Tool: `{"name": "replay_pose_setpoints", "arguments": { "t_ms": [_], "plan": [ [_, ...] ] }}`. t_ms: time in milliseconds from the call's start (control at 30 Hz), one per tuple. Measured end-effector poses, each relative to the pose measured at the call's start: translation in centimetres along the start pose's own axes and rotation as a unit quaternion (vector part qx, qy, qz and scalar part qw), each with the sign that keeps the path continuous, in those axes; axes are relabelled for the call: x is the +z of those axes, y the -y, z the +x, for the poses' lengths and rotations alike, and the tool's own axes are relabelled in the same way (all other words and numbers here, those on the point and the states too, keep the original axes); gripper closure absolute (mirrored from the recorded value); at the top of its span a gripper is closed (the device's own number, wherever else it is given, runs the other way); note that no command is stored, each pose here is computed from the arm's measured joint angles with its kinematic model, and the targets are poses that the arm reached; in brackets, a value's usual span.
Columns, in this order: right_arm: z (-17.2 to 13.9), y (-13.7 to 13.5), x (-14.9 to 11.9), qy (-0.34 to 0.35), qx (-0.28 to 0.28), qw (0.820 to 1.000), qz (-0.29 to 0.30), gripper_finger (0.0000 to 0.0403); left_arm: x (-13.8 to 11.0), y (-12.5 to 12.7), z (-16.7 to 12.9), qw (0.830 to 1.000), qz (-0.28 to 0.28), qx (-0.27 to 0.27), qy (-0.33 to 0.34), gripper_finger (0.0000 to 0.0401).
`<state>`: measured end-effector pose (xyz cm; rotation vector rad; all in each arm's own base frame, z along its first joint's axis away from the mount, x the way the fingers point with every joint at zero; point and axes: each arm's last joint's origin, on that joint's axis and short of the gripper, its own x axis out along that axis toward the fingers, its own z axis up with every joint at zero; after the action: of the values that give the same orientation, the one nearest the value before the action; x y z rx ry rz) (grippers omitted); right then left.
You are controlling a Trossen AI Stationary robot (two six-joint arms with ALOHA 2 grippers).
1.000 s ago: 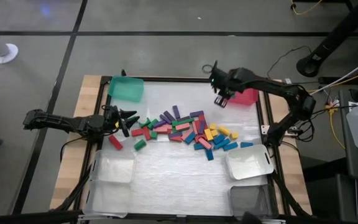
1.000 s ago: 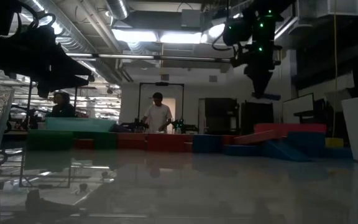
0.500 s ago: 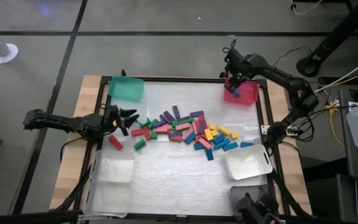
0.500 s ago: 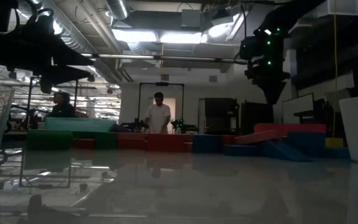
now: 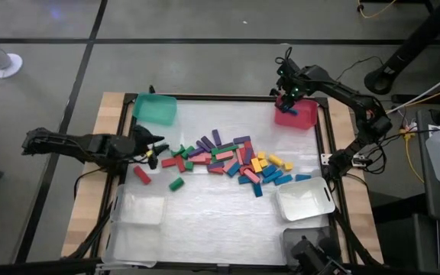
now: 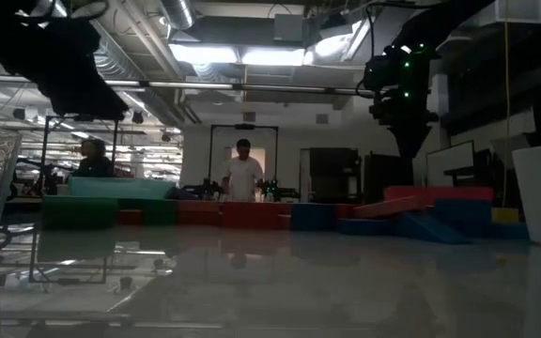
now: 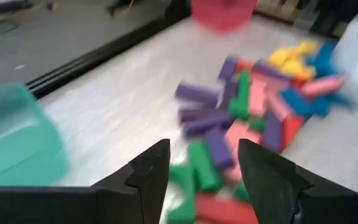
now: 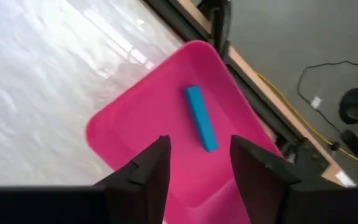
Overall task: Sort blocks
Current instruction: Put the green block into the green bin
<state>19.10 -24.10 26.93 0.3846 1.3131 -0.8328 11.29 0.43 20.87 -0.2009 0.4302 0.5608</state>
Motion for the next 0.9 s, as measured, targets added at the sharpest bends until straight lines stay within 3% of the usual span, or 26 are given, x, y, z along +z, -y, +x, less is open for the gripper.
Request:
{"name": "replay_pose_setpoints", "arguments": {
  "t_ms": [167,367,533,900],
  "plan": [
    [0.0,-0.3,0.0,0.005,0.054,0.998,0.023,0.0235,-0.4,1.0,1.7,0.998,0.049,0.014,-0.044,0.0223],
    [-0.1,-0.7,0.1,0.012,0.126,0.992,0.025,0.0235,-0.8,1.3,3.9,0.994,0.07,0.035,-0.081,0.0223],
    [-0.2,-1.0,0.3,0.026,0.173,0.984,0.025,0.0235,-1.0,1.1,5.7,0.989,0.077,0.019,-0.122,0.0223],
    [-0.6,-2.9,0.9,0.05,0.192,0.98,-0.007,0.0235,-2.2,0.3,8.4,0.977,0.07,0.006,-0.199,0.0223]
  ]
}}
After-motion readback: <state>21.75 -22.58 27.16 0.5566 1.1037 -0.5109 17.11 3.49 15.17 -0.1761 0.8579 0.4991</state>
